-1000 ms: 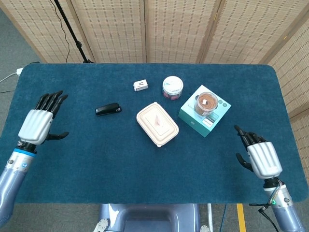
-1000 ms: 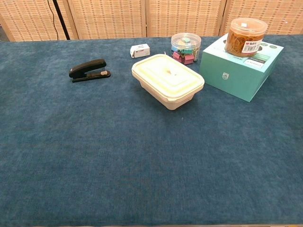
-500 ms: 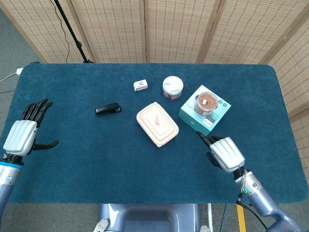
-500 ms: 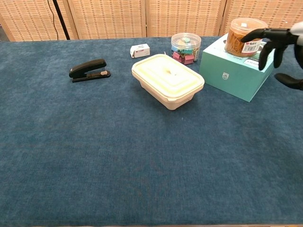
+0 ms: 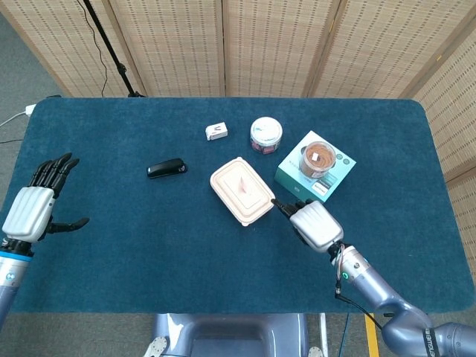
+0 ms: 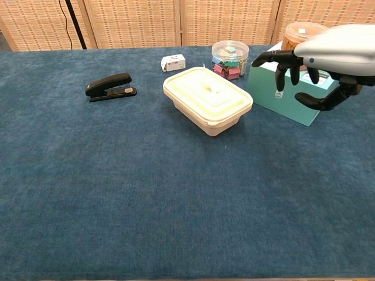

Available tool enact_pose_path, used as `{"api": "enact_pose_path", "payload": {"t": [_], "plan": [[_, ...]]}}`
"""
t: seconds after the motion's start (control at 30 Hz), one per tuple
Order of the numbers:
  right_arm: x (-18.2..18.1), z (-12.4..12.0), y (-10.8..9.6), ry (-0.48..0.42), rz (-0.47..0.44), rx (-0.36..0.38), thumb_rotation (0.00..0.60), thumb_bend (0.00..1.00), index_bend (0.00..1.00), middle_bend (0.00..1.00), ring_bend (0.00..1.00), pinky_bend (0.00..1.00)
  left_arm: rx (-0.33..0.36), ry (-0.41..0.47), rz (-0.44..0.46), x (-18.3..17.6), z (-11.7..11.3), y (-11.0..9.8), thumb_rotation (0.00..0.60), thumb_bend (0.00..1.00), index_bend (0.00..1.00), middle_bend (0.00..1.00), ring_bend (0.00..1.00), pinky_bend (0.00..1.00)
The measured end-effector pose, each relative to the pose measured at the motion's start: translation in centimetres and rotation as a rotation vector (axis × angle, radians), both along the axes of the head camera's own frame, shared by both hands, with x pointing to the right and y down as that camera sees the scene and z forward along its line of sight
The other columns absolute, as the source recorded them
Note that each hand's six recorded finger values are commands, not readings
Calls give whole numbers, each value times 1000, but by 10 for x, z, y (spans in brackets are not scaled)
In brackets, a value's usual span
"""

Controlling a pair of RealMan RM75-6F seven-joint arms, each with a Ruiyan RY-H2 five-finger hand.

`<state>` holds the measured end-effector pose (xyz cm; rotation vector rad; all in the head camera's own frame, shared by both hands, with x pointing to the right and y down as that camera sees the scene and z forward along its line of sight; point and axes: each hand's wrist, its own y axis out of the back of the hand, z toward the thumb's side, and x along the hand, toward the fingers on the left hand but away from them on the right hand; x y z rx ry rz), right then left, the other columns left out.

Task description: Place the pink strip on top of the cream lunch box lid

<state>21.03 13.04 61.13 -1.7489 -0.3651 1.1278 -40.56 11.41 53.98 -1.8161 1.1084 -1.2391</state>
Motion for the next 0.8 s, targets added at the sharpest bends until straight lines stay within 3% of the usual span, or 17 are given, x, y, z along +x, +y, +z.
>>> {"api": "enact_pose_path", "payload": {"t": [0.03, 0.1, 0.17, 0.23, 0.33, 0.7, 0.8], "plan": [[-1, 1, -2, 15, -11, 10, 600, 583, 0, 345, 370, 440, -1, -1, 0, 0, 0, 0, 600, 0, 0, 0, 0, 0], [-4, 3, -5, 35, -25, 21, 600, 575, 0, 316, 333, 322, -3, -2, 1, 0, 1, 0, 600, 0, 0, 0, 0, 0], [-5, 5, -7, 53, -33, 27, 600, 572, 0, 202, 180, 102, -5, -2, 1, 1, 2, 0, 600, 0, 0, 0, 0, 0], [-7, 6, -10, 70, -41, 37, 600, 572, 0, 91, 52, 28, -5, -4, 1, 1, 2, 0, 600, 0, 0, 0, 0, 0], [-9, 4, -12, 83, -50, 58, 600, 572, 0, 2, 0, 0, -7, -6, 0, 1, 3, 0, 600, 0, 0, 0, 0, 0], [-14, -1, -15, 142, -91, 130, 600, 570, 0, 0, 0, 0, -13, -9, 11, 4, 4, 2, 600, 0, 0, 0, 0, 0], [-19, 3, -19, 157, -104, 145, 600, 613, 14, 0, 0, 0, -15, -9, 13, 5, 5, 2, 600, 0, 0, 0, 0, 0]]}}
